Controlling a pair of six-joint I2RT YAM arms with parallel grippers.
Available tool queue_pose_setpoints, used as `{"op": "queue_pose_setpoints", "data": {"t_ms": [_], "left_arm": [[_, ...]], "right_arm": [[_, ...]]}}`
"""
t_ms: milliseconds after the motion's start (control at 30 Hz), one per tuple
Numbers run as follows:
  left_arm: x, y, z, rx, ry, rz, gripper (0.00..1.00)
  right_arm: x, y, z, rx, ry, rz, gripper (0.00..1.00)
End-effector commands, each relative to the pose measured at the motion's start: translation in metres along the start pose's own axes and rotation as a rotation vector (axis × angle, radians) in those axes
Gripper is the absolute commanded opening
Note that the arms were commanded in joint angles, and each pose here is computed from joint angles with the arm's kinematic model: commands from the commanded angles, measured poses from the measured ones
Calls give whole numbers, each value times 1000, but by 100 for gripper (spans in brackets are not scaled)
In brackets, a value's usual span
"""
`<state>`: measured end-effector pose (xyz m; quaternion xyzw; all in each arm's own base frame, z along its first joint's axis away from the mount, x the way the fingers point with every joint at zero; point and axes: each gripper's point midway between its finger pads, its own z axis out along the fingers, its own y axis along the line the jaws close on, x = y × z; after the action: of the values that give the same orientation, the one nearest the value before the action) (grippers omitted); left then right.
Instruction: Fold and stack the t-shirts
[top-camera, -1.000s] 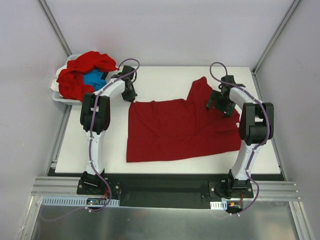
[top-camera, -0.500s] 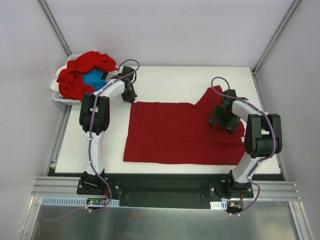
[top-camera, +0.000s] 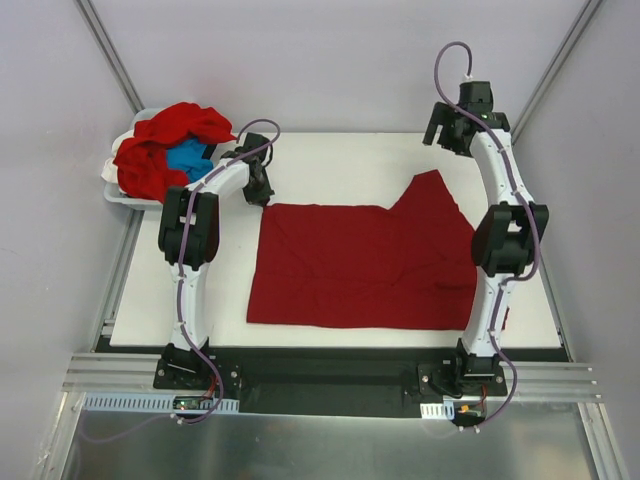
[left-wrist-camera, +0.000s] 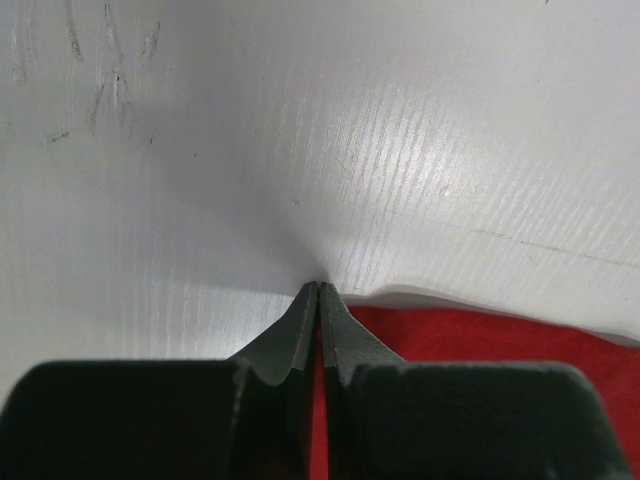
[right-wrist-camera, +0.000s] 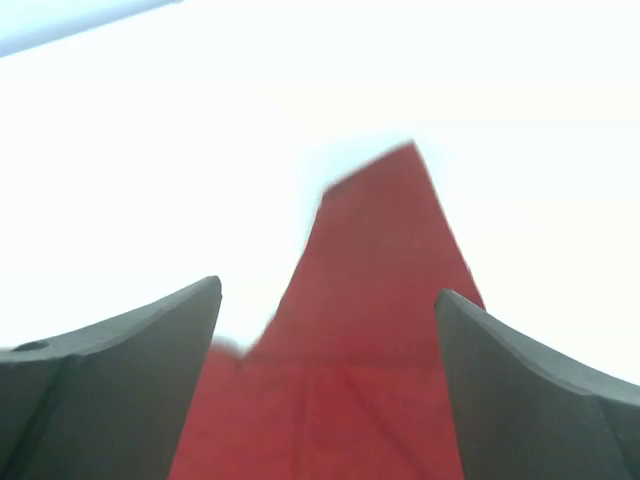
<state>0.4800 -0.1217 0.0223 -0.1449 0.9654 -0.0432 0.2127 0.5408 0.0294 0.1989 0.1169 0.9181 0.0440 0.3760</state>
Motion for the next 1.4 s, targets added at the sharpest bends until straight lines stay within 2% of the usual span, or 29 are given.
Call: {"op": "queue_pose_setpoints", "data": {"t_ms": [0,200,400,533,667,933,1000,1167,1367], "left_arm": [[4,1,-14,12,23,33,0],[5,-1,-16,26,29,45,0],[12,4,-18,17,40,47,0],[13,3,-17,21,45,44,0],[11,0,-17,32,44,33,0],[10,-4,-15,39,45,17,0],[10,-4,-15,37,45,16,0],[10,-4,-16,37,45,10,0],[9,-3,-18,36,38,13,0]], "right_arm": [[33,-23,55,40,126,-37,90],[37,-21,93,-20,120,-38,80],[18,-12,117,-52,56,-4,79],[9,-29,127,-40,23,77,80],[21,-31,141,-69,62,174,89],[30,-36,157,-50,74,268,89],[28,-37,160,-40,65,292,88],[36,-32,172,-43,83,352,77],[68,-32,174,23,173,310,70]]}}
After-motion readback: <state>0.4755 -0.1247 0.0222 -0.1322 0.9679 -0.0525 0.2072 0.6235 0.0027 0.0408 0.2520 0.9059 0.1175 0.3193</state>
